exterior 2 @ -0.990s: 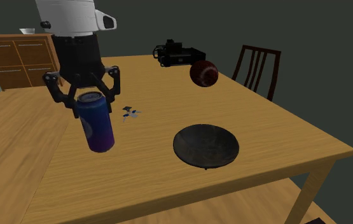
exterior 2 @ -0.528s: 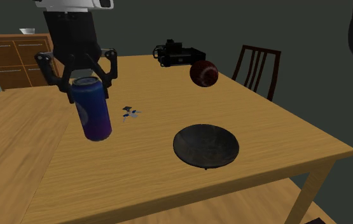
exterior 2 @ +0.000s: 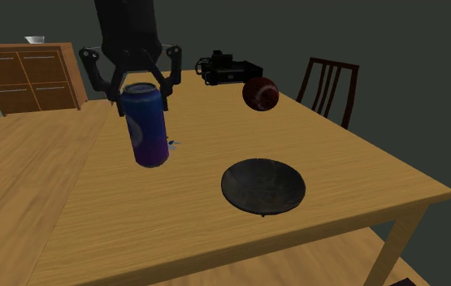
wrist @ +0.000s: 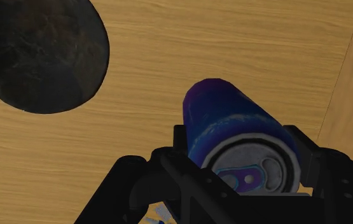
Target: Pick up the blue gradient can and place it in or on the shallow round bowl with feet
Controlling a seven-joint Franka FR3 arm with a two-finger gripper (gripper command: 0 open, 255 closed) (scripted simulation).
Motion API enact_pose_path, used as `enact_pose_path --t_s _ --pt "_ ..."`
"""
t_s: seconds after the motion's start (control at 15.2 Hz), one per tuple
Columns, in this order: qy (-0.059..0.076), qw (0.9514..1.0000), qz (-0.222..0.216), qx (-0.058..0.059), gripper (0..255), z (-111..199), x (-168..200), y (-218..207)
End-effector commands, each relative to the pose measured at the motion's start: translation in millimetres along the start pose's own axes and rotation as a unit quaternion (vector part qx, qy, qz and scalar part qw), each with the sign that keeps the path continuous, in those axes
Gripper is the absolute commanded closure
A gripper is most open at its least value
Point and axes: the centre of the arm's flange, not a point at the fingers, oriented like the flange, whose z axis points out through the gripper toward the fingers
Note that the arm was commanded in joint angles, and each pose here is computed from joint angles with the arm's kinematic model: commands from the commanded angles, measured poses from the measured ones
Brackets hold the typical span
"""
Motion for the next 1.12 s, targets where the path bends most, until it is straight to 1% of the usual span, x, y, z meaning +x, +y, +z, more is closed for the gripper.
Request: enact_pose_path --t_s 0.0,1.06 --pt "0.000 1.0000 -0.001 0.001 255 -4.8 -4.1 25.2" --pt "0.000 1.0000 -0.001 0.001 255 -36.2 -51.0 227.3"
